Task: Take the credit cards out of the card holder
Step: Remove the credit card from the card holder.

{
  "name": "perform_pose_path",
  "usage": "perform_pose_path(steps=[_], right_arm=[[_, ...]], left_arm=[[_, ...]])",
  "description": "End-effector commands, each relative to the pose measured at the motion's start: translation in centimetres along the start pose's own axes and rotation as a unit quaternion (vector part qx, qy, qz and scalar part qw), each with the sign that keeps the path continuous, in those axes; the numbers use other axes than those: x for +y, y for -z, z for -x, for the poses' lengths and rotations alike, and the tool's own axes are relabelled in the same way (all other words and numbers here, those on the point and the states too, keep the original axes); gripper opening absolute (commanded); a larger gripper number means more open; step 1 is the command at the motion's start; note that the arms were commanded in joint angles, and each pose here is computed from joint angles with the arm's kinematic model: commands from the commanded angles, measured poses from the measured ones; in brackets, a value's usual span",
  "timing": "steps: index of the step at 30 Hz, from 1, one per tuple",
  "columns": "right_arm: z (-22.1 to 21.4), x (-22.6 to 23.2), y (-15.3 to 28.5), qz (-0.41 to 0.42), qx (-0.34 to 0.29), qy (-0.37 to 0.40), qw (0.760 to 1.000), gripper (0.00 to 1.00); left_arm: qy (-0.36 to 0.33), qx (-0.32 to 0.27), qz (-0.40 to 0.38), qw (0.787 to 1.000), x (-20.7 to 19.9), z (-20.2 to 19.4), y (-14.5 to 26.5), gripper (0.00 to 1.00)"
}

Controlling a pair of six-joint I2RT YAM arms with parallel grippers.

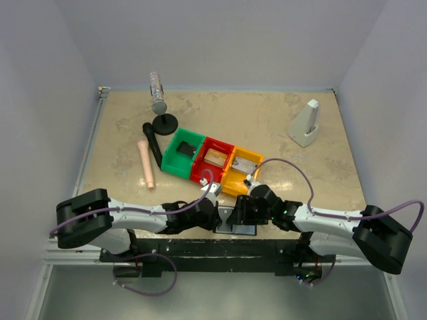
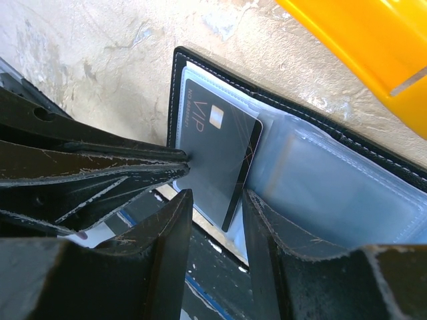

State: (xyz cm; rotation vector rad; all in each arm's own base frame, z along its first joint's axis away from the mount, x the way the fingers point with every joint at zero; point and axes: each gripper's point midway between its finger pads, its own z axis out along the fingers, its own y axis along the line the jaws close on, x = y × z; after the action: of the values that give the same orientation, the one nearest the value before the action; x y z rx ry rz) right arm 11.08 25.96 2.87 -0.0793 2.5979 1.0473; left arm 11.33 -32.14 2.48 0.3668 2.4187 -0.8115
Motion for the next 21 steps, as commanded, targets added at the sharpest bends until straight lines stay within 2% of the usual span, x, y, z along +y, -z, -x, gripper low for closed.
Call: perform_pose_path(steps=[1,11,21], right_arm=[[0.2,-0.8,-0.2,-0.010,-0.014,-0.007,1.000,0.41],[0.3,-0.1,-0.7,0.018,-0.017,-0.018,1.000,0.41],[0.8,0.5,-0.5,0.049,-0.041,-0.031,0.997,0.41]], left_arm=[[0.009,-0.015,0.010,1.000,0.8,0.4,0.4,0.03],[0.011,-0.016,0.013,1.000,1.2,0.3,0.7,0.07],[0.016,-0.003,0.020,1.000,1.8,-0.7,0.4,0.02]])
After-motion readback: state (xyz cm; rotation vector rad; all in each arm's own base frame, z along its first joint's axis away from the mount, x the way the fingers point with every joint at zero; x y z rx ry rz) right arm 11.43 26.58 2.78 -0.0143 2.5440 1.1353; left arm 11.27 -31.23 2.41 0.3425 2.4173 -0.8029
